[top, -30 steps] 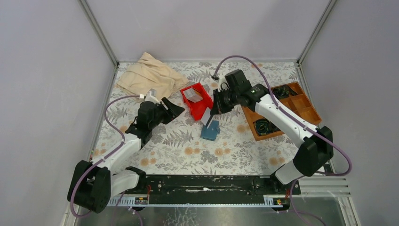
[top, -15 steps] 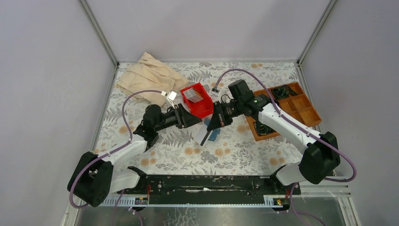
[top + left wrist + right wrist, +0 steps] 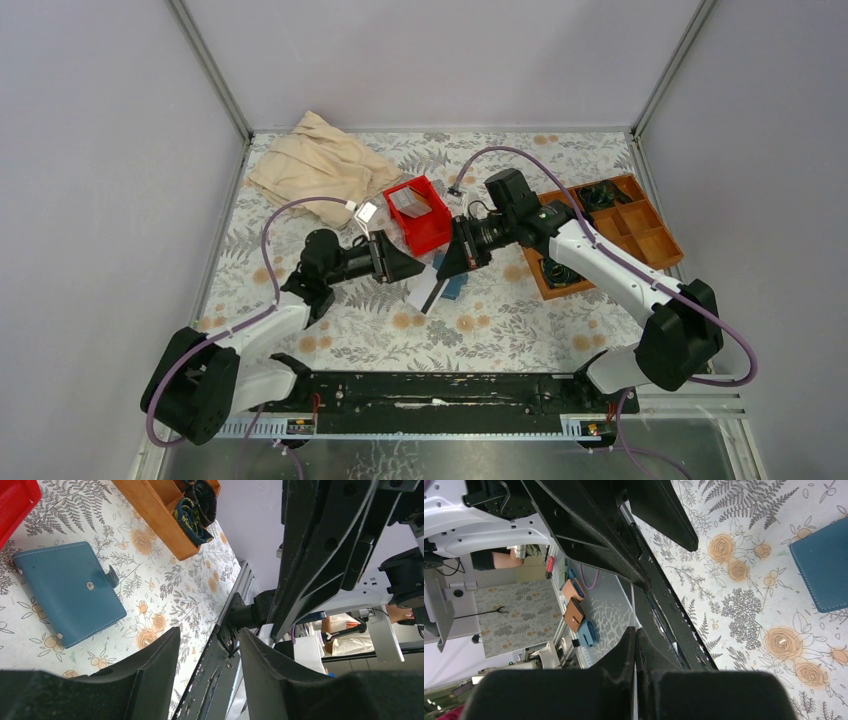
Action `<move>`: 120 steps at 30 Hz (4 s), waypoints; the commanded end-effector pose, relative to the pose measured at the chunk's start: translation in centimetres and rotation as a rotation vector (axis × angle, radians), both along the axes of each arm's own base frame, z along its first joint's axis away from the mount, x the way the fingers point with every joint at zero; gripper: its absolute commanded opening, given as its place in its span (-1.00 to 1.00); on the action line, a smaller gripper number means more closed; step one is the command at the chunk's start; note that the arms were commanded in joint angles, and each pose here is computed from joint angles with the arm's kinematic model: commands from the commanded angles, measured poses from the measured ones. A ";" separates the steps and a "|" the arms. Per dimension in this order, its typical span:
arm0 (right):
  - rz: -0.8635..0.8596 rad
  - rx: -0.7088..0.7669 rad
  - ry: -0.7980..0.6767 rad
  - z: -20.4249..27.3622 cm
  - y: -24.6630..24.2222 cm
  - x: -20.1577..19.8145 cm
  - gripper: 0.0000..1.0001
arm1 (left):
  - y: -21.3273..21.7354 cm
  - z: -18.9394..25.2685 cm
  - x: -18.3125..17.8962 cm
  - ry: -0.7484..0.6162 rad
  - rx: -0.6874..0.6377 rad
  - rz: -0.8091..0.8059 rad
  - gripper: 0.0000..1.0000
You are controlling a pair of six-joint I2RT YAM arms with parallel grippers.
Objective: Put the credit cards into the card holder
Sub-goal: Pick up the credit card from the storage box.
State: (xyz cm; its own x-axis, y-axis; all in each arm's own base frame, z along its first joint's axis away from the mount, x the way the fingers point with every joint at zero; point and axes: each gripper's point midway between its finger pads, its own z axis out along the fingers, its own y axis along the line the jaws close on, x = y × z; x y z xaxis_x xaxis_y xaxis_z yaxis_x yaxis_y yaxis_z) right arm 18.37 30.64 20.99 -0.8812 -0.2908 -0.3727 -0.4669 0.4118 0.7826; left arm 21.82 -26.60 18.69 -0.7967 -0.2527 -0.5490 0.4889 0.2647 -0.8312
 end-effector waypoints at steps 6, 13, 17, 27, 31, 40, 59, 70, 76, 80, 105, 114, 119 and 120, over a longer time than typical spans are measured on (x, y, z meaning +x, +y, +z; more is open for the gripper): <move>0.052 0.024 -0.008 1.5 -0.2 -0.8 -1.00 | 1.0 0.9 0.0 -0.044 0.006 0.047 0.23; 0.032 0.027 -0.010 1.1 0.0 -0.4 -1.00 | 0.8 0.8 -0.5 -0.042 0.004 0.008 0.24; 0.027 0.035 -0.016 1.1 0.4 0.3 -1.00 | 0.8 0.5 -1.3 -0.029 -0.002 -0.025 0.19; 0.026 0.054 -0.010 0.7 0.9 1.5 -1.00 | 0.6 1.0 -2.1 -0.020 -0.025 -0.070 0.05; 0.026 0.068 -0.009 0.8 1.0 2.0 -1.00 | 0.5 0.8 -2.2 -0.005 -0.035 -0.086 0.02; 0.043 0.096 0.009 0.9 1.2 2.6 -1.00 | 0.0 0.5 -2.4 0.024 -0.048 -0.134 -0.18; -0.047 0.080 0.017 -1.1 -0.2 5.2 -0.08 | -0.5 -0.7 -1.4 0.081 -0.035 -0.139 -1.00; -0.254 0.027 -0.071 -3.4 -1.3 7.5 0.14 | -0.4 0.2 2.8 0.100 -0.076 0.078 -1.00; -0.338 0.099 -0.073 -3.3 -1.1 7.9 0.12 | 0.1 0.3 5.1 0.137 -0.095 0.208 -1.00; -0.343 0.152 -0.039 -3.3 -0.6 7.8 0.10 | -0.3 0.3 5.4 0.175 -0.145 0.197 -1.00; -0.340 0.349 0.081 -2.9 1.1 7.5 -0.90 | -1.3 0.3 5.3 0.237 -0.245 0.179 -1.00; -0.366 0.250 0.067 -4.2 0.2 7.3 -1.00 | -0.2 -3.8 6.3 0.318 -0.087 0.300 -0.12; -0.412 0.031 -0.003 -5.9 -1.9 7.8 -1.00 | 1.8 -6.8 7.3 0.339 0.077 0.440 -0.10; -0.421 -0.017 -0.014 -6.3 -2.4 7.9 -1.00 | 2.1 -7.2 7.3 0.341 0.102 0.456 -0.10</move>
